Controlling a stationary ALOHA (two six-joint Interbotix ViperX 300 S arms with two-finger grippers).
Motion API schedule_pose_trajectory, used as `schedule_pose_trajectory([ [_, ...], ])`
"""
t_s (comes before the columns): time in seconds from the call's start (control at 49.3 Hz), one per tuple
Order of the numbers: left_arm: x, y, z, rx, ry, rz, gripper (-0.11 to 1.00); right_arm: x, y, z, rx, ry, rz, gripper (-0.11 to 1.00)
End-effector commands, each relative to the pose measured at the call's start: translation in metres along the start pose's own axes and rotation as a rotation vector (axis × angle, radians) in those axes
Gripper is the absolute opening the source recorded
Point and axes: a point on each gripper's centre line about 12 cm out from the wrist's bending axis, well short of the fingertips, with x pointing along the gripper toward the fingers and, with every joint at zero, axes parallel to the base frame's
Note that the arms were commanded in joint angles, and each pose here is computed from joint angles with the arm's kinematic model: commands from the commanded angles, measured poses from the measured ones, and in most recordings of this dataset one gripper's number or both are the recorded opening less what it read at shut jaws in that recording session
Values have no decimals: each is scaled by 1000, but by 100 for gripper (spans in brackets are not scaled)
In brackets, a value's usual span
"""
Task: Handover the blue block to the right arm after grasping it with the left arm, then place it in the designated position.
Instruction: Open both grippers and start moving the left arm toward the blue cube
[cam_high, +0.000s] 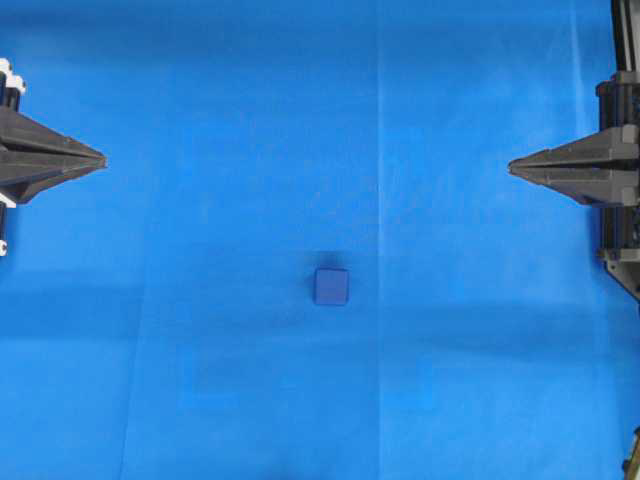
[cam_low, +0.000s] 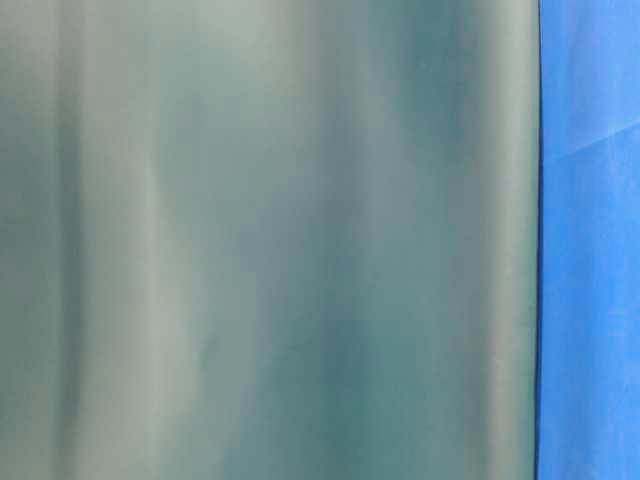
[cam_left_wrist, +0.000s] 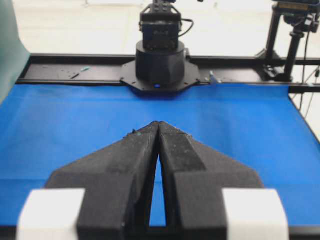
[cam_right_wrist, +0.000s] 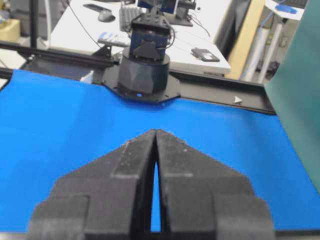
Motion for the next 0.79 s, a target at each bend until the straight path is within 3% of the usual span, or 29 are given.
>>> schedule_pose_trajectory([
  [0.0, 1, -2, 1, -2, 6, -10, 0, 4, 1, 3, 3, -5, 3, 1],
  [0.182, 1, -2, 1, -5, 11, -10, 0, 10, 1, -1, 3, 58, 3, -3],
  [0.629, 1, -5, 2, -5, -1, -27, 1, 11, 1, 2, 12, 54, 2, -2],
  [0.689, 1, -6, 1, -6, 2, -28, 8, 11, 1, 2, 18, 52, 2, 4],
  [0.77, 1, -6, 1, -4, 2, -28, 29, 11, 1, 1, 28, 57, 2, 20],
])
